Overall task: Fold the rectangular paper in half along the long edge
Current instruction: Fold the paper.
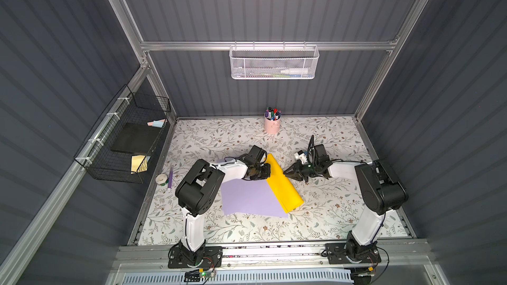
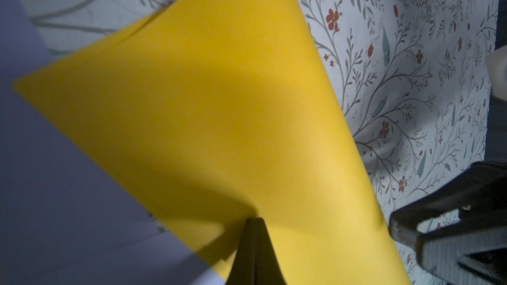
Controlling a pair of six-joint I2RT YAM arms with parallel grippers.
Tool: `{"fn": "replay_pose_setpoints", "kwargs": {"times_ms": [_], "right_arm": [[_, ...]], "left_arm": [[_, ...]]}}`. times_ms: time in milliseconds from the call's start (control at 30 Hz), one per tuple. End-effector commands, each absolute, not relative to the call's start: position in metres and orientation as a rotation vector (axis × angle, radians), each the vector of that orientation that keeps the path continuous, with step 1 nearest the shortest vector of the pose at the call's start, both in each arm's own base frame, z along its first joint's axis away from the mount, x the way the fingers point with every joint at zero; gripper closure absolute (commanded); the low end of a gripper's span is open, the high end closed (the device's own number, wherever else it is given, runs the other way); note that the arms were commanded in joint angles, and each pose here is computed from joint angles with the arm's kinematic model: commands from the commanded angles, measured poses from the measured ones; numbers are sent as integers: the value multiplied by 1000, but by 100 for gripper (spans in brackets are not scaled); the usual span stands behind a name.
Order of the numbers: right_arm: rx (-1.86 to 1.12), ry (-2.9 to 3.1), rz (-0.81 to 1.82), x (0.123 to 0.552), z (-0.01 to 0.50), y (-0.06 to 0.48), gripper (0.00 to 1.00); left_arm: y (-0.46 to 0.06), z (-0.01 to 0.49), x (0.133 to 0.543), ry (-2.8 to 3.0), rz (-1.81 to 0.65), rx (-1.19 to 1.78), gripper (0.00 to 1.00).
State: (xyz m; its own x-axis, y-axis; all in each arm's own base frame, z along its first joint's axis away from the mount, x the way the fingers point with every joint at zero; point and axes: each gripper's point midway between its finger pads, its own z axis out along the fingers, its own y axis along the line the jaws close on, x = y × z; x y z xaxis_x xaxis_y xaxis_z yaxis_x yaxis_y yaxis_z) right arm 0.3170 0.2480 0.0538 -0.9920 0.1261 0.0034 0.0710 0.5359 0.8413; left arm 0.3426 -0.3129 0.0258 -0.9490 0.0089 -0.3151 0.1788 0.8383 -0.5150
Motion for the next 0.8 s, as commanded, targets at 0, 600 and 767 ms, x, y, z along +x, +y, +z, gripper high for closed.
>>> {"fn": "replay_pose_setpoints", "kwargs": {"times_ms": [0, 600, 767], "right_arm": [[150, 2674, 1512, 322, 59, 254, 79], [182, 2654, 1529, 324, 57, 252, 81], [200, 2664, 1536, 323, 50, 251, 81]], "left_arm": [[-302, 7, 330, 2787, -748, 156, 100], [-301, 16, 330, 2771, -747, 161, 100], [-301, 19, 331, 2762, -748, 163, 100]]}}
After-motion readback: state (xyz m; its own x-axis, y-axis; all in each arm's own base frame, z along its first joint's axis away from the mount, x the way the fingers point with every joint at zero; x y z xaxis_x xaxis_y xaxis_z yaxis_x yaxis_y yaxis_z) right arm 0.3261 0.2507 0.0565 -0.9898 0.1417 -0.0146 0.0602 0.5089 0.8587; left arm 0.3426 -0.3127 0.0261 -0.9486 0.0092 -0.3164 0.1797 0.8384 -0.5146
